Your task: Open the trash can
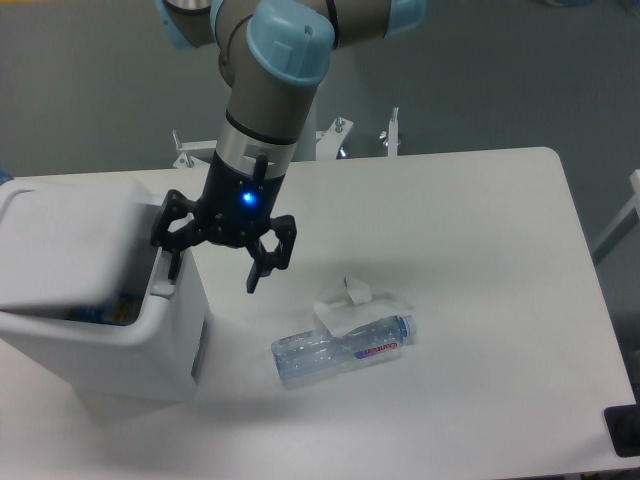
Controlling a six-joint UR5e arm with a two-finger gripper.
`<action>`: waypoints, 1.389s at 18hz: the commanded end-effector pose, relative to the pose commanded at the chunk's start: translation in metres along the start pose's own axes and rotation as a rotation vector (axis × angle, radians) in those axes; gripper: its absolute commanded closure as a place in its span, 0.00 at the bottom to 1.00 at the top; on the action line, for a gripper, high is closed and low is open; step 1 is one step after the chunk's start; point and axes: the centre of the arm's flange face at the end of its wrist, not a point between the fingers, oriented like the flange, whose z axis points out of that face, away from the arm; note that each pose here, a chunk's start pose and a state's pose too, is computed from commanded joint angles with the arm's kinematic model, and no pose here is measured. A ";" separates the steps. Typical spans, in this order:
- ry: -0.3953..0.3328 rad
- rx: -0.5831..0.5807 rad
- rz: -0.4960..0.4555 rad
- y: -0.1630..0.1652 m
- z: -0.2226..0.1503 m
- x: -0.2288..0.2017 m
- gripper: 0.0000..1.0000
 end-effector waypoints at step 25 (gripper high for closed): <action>-0.209 0.014 0.173 0.007 -0.061 -0.207 0.00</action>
